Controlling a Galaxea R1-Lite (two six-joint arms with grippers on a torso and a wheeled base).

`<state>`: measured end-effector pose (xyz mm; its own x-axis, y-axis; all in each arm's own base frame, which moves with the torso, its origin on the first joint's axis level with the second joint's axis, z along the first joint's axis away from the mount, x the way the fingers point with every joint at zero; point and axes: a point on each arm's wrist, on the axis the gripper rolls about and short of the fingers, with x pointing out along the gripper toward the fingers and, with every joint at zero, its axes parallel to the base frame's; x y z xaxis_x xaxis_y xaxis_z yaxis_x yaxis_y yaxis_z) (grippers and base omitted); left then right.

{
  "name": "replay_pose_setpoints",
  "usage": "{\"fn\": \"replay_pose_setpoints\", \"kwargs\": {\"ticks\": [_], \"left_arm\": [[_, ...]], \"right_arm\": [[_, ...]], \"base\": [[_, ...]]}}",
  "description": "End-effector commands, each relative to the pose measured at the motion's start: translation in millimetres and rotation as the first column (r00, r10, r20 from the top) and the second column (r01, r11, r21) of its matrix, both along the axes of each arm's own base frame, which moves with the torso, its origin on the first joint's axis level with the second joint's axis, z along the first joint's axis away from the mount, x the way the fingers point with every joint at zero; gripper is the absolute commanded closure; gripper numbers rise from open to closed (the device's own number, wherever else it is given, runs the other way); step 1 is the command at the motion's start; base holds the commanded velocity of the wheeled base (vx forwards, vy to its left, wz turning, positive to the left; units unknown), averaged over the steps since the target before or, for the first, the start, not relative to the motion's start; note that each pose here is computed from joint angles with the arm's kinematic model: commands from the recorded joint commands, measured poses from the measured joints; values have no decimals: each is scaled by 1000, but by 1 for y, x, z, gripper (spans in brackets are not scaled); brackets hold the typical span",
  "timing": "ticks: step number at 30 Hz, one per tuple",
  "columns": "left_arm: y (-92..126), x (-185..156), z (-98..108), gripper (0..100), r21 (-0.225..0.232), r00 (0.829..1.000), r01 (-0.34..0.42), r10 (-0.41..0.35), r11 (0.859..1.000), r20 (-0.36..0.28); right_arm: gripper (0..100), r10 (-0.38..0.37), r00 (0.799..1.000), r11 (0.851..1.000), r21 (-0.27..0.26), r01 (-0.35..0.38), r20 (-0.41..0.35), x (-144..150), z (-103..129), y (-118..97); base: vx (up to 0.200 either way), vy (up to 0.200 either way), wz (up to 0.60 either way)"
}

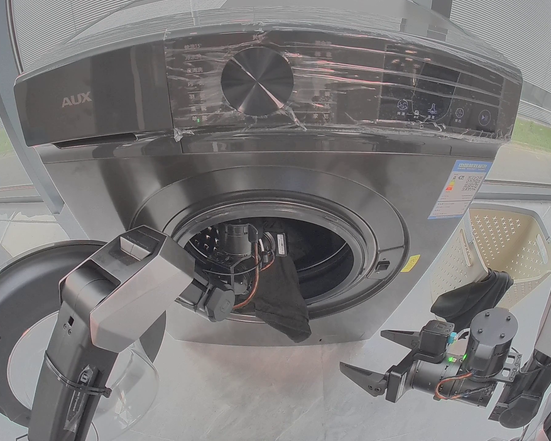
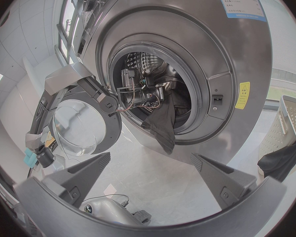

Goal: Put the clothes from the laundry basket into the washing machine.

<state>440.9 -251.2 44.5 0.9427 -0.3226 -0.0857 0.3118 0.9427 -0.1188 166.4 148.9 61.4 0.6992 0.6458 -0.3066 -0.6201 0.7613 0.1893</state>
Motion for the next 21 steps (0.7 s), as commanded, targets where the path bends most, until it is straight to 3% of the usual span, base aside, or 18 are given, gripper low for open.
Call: {"fn": "replay_pose_setpoints", "kwargs": {"ticks": [1,3,7,10,15,21], "left_arm": [[0,0,-2,0,-3,1000,-1,1,1000,-3],[0,-3,-2,0,-13,1000,1,-1,1000,-16],[3,-20,0,0,16,996,27,-26,999,-81],[9,-35,-2,0,66,983,65,-53,996,-176],[15,-55,-15,0,104,958,126,-94,987,-272],[14,-58,-36,0,129,945,137,-90,982,-315]], "right_arm": [[0,1,1000,1000,-2,-1,-2,0,-1,0],[0,1,1000,1000,-2,-1,-2,0,-1,0],[0,1,1000,1000,-2,-1,-2,0,-1,0],[0,1,1000,1000,-2,-1,-2,0,-1,0],[0,1,1000,1000,-3,-1,-3,0,-1,0],[0,4,1000,1000,-3,-4,-3,-1,-1,1]], "base": [[0,0,0],[0,0,0],[0,0,0],[0,0,0],[0,0,0],[0,0,0]]}}
